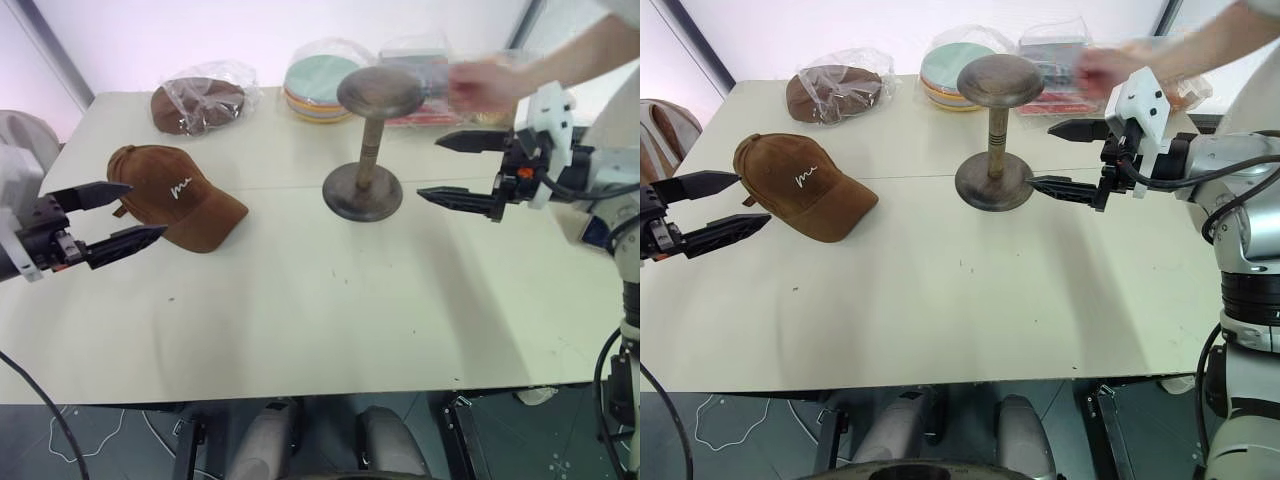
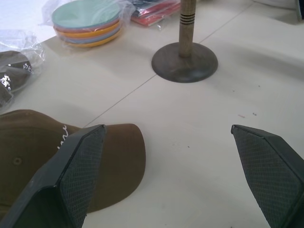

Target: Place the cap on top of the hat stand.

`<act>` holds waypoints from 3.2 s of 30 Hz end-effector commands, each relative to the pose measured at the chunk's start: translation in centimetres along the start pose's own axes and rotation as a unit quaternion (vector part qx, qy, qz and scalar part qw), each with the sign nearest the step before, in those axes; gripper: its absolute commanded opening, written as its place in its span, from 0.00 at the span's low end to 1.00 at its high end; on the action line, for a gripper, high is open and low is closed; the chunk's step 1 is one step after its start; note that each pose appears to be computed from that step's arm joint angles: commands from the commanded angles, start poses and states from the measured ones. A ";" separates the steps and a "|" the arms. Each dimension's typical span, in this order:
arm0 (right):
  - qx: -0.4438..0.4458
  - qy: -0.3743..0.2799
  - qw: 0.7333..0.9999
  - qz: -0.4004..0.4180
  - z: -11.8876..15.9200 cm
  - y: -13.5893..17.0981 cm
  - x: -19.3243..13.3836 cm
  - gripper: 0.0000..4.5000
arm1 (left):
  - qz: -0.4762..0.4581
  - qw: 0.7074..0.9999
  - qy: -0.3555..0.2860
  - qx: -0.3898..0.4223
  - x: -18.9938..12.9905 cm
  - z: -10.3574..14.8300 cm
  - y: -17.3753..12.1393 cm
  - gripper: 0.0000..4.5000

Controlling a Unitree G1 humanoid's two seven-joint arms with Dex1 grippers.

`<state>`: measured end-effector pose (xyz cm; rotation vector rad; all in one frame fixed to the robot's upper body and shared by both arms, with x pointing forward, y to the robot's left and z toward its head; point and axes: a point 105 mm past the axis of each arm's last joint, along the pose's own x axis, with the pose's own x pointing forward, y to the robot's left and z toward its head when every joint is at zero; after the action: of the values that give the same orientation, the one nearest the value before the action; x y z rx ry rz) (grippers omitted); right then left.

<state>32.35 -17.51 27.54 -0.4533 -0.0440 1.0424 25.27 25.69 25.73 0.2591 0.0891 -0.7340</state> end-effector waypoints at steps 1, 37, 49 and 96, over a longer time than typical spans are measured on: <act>-0.029 -0.018 0.999 0.003 1.7 0.1 -0.1 1.00 | 0.001 1.000 -0.017 0.025 -0.3 1.1 -0.3 0.99; -0.034 -0.008 0.999 -0.006 1.5 0.0 -0.2 1.00 | 0.002 0.998 0.007 0.062 0.9 0.9 -1.1 0.99; -0.027 -0.001 1.000 -0.001 0.7 0.6 0.2 1.00 | 0.119 0.963 0.074 0.231 7.6 -4.2 -2.0 0.99; -0.040 0.003 0.999 0.015 2.0 0.8 1.1 1.00 | 0.339 0.825 0.240 0.384 12.8 -17.2 1.4 0.99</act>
<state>32.06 -15.59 27.18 -0.4950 -0.0134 1.0830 36.58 20.27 9.83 1.1870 0.0197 0.0356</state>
